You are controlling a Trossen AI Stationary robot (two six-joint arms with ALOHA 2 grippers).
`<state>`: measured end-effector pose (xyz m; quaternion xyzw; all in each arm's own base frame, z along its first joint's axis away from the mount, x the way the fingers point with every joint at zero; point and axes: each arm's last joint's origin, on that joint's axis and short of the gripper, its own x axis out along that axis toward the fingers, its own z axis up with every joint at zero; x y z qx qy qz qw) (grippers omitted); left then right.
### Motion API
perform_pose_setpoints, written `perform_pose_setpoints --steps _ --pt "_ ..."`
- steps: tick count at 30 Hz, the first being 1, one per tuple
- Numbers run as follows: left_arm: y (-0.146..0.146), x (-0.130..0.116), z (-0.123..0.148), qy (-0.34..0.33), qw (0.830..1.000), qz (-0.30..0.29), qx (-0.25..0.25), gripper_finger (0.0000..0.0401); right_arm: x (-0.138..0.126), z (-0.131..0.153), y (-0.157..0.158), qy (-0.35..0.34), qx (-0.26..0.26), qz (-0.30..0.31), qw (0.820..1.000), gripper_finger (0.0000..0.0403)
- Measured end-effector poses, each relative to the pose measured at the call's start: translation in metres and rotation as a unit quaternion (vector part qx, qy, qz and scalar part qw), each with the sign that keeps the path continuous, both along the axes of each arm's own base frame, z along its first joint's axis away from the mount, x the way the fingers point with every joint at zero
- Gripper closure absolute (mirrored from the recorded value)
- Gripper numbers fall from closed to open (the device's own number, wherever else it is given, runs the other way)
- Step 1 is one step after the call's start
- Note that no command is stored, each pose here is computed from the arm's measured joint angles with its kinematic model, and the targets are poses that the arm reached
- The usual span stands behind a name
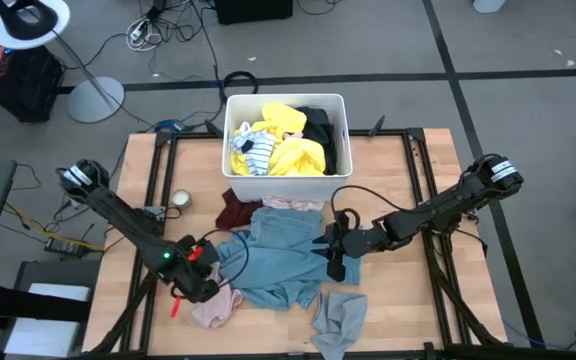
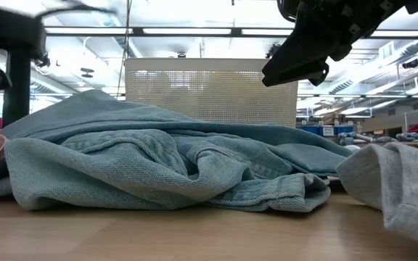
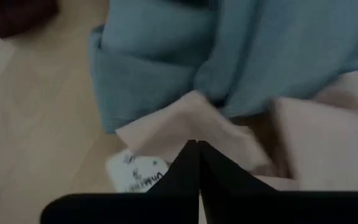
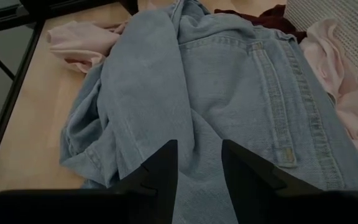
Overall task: Sort clothes
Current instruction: Put the pink underwear into the white laundry bin
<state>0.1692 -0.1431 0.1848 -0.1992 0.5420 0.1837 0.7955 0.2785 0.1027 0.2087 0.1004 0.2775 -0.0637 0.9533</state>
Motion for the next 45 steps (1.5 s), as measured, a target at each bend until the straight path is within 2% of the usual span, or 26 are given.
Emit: perform_pose_setpoints --steps 7,14,22,33,45 --pt "-0.002 0.004 0.04 -0.014 1.0 0.003 0.025 0.04 0.0 0.0 0.0 0.0 0.0 0.0 1.0 0.0277" --pt "0.001 0.001 0.042 -0.001 0.999 0.002 0.038 0.04 0.0 0.0 0.0 0.0 0.0 0.0 1.0 0.0277" --pt "0.005 -0.003 0.053 -0.023 1.0 0.004 0.021 0.0401 0.0 0.0 0.0 0.0 0.0 0.0 1.0 0.0277" --pt "0.015 -0.012 0.069 -0.05 0.998 0.011 0.03 0.0401 0.0 0.0 0.0 0.0 -0.001 0.0 1.0 0.0277" --pt "0.031 -0.017 0.155 -0.123 0.985 0.011 0.12 0.0401 0.0 0.0 0.0 0.0 -0.001 0.0 1.0 0.0277"
